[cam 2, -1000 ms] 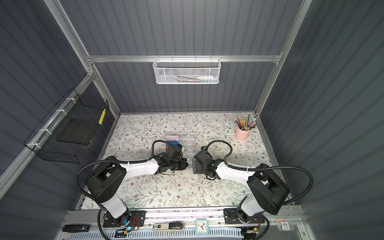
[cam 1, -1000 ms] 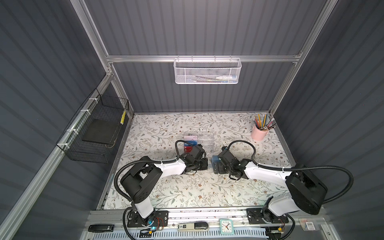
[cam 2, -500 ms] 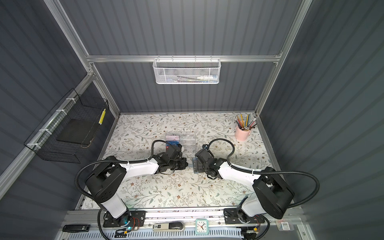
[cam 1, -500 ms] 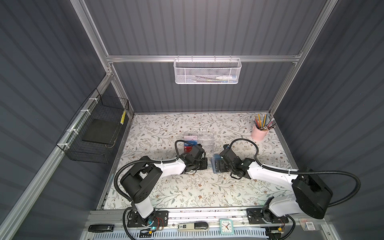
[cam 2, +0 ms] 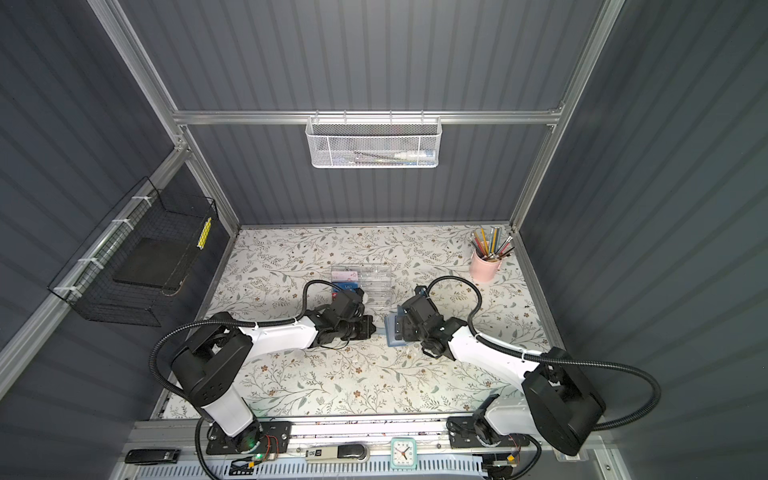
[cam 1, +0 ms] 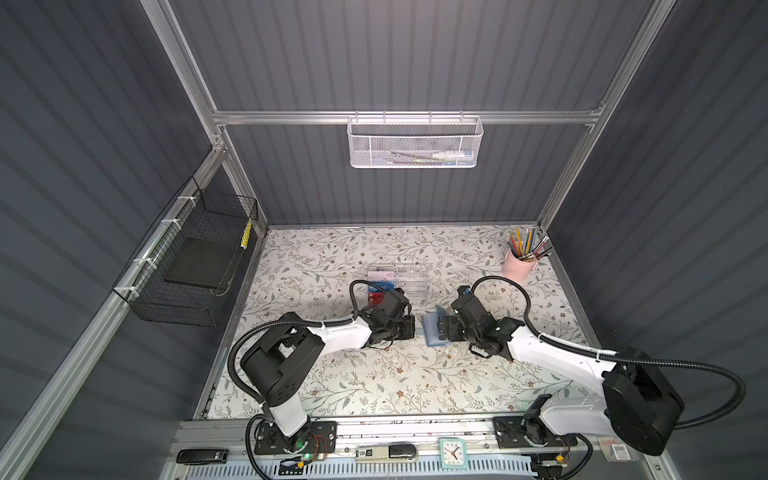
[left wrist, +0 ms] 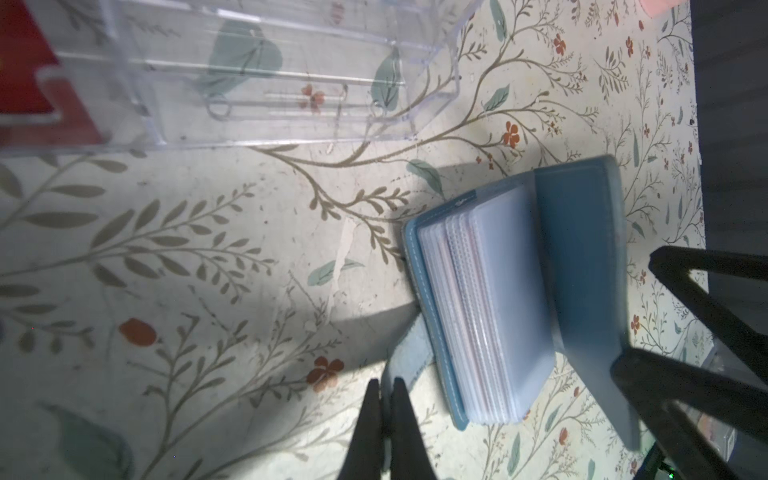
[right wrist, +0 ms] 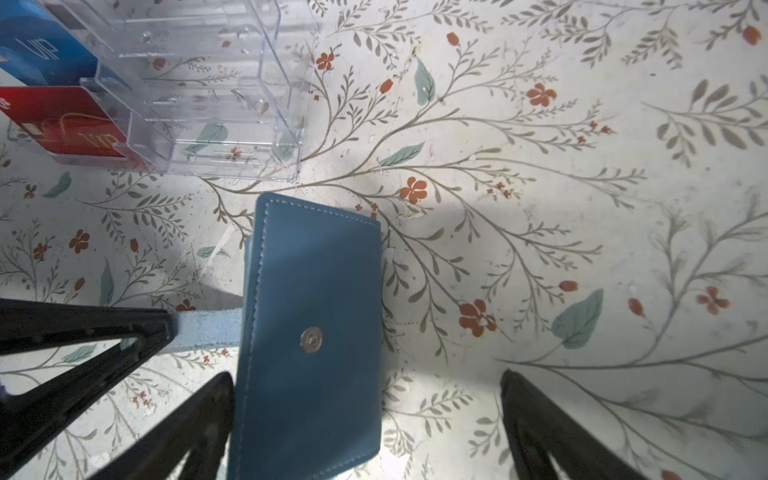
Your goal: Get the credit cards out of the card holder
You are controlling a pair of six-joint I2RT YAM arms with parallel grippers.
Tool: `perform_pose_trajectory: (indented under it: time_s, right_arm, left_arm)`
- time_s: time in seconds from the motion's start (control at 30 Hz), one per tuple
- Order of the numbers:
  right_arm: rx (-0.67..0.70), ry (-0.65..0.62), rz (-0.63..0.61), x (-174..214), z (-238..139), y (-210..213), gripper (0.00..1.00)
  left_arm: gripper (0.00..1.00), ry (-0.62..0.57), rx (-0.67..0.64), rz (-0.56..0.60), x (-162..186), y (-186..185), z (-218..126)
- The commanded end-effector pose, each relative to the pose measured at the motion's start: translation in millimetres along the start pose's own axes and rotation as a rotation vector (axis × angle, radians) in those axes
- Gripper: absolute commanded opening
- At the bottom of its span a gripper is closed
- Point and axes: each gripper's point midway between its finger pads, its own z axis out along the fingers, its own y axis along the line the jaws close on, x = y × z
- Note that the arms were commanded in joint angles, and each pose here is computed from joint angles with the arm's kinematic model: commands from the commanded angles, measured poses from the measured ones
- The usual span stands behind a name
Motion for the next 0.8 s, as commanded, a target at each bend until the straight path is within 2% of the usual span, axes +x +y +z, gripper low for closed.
perform_pose_trajectory:
  time_s: [0.0, 0.37, 0.77]
  right_arm:
    - [-0.004, 0.019, -0.01, 8, -1, -7, 0.99]
    - [-0.029, 0.008, 0.015, 9, -8, -17, 0.99]
    - [0.018, 0.013, 0.059, 10, -8, -42, 0.99]
  left_arm:
    - [0.0, 0.009, -0.014, 0.002, 3, 7, -4]
    - [0.0, 0.012, -0.019, 0.003, 5, 10, -4]
    - [0.0, 0.009, -0.021, 0.003, 6, 12, -6]
